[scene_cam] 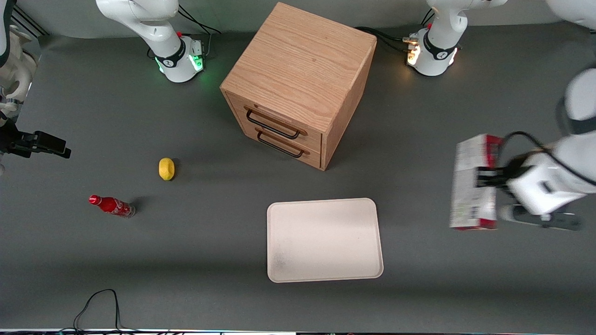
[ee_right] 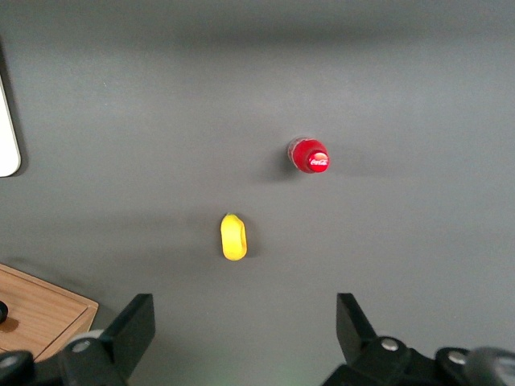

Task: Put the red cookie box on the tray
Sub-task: 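Carry the held box toward the white tray with the left gripper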

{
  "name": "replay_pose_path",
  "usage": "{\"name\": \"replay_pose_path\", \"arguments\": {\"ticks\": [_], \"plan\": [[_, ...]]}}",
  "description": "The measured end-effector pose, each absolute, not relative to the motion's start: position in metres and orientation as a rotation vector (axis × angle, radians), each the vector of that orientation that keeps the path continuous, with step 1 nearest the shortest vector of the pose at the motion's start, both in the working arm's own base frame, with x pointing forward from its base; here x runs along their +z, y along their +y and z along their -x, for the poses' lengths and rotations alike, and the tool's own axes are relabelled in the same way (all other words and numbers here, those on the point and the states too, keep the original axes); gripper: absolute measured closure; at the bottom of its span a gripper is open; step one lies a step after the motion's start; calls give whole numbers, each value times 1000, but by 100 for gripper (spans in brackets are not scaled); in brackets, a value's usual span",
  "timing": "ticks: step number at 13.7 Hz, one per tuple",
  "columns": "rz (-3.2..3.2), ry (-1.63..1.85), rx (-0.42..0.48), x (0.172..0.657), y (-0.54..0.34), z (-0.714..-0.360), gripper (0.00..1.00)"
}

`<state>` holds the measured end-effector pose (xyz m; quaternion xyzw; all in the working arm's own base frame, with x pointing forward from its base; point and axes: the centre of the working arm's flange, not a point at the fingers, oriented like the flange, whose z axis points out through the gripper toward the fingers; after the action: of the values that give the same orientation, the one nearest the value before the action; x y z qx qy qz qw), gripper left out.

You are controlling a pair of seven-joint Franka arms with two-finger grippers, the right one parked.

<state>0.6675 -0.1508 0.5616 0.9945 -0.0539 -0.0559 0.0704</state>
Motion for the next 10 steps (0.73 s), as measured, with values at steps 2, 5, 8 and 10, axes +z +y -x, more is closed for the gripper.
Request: {"name": "replay_pose_path", "arguments": {"ticks": [2, 5, 8, 10], "plan": [[-2984, -85, -112, 544, -214, -670, 97], [-2966, -27, -90, 486, -238, -695, 97], [-2978, 74, -52, 429, -249, -718, 97], [-3016, 115, -12, 397, -276, -720, 97]]}}
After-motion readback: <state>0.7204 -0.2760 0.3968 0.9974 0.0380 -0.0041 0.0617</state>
